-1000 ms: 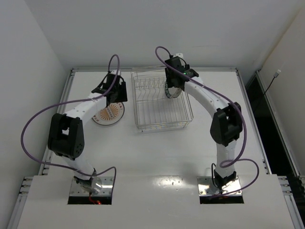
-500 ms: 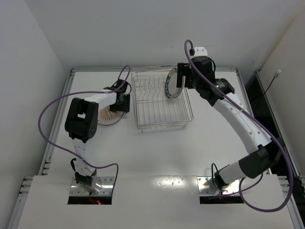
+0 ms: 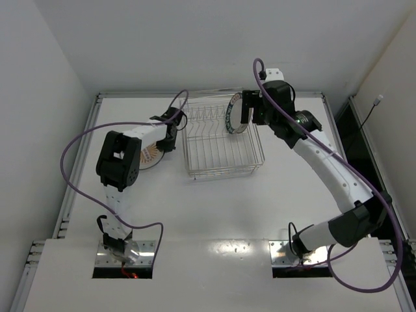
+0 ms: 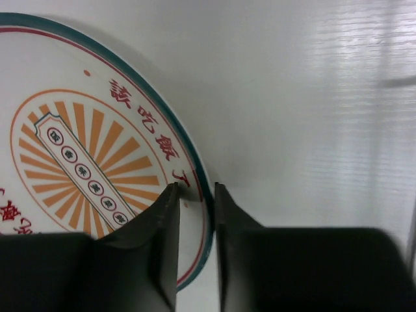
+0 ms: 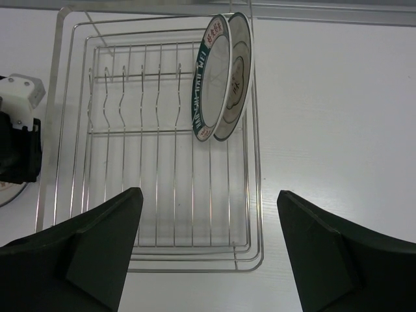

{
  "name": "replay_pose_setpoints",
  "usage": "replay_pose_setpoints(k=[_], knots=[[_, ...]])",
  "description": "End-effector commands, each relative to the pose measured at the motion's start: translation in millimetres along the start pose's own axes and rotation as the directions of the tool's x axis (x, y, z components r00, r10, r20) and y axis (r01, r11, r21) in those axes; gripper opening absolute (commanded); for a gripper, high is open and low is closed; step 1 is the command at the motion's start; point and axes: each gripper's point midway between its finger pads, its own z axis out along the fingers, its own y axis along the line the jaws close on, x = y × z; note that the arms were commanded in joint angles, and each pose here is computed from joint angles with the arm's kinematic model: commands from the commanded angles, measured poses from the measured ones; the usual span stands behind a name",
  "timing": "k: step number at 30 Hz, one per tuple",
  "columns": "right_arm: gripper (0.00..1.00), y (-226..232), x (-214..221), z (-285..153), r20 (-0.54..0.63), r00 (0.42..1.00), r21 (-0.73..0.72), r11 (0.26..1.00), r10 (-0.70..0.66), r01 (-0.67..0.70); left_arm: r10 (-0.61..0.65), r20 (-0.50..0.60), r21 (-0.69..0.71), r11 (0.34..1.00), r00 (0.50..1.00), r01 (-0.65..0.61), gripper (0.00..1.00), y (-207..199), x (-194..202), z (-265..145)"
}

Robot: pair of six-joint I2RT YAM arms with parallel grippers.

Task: Load the plates into the dish rack

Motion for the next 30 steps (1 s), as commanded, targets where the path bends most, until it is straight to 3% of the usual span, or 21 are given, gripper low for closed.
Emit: replay_pose_setpoints(k=[1, 3, 7, 14, 19, 26, 30], knots=[[0.82, 1.2, -20.2, -15.0, 0.073, 0.996, -0.026, 0.999, 0.040, -0.038, 0.031, -0.105, -0.012, 0.999, 0.994, -0.033, 0.07, -2.3, 29.1, 17.8], [0.83, -3.0, -26.0, -19.7, 0.085, 0.995, -0.021, 0.999, 0.048, -0.046, 0.032, -0.107, -0.012, 0.999, 0.994, -0.033, 0.00, -3.2, 28.3, 20.2], [0.85, -5.6, -30.0, -24.7, 0.095, 0.994, -0.013, 0.999, 0.050, -0.049, 0.032, -0.106, -0.023, 0.999, 0.994, -0.035, 0.00, -1.1, 26.5, 18.7], [0.85, -8.2, -30.5, -33.4, 0.097, 0.994, -0.013, 0.999, 0.051, -0.050, -0.065, 0.083, -0.116, 0.990, 0.994, 0.075, 0.00, 26.6, -21.8, -41.2], [0.85, -9.1, -30.5, -41.6, 0.096, 0.994, -0.022, 0.999, 0.051, -0.049, -0.157, 0.187, -0.105, 0.978, 0.970, 0.179, 0.00, 43.3, -50.1, -84.5], [0.85, -8.6, -27.1, -49.2, 0.092, 0.994, -0.042, 0.998, 0.061, -0.057, -0.265, 0.305, -0.022, 0.958, 0.915, 0.285, 0.00, 55.0, -84.7, -143.3], [0.85, -9.7, -31.2, -55.8, 0.109, 0.992, -0.047, 0.997, 0.067, -0.062, -0.350, 0.418, 0.062, 0.931, 0.838, 0.359, 0.00, 64.0, -125.4, -198.5]])
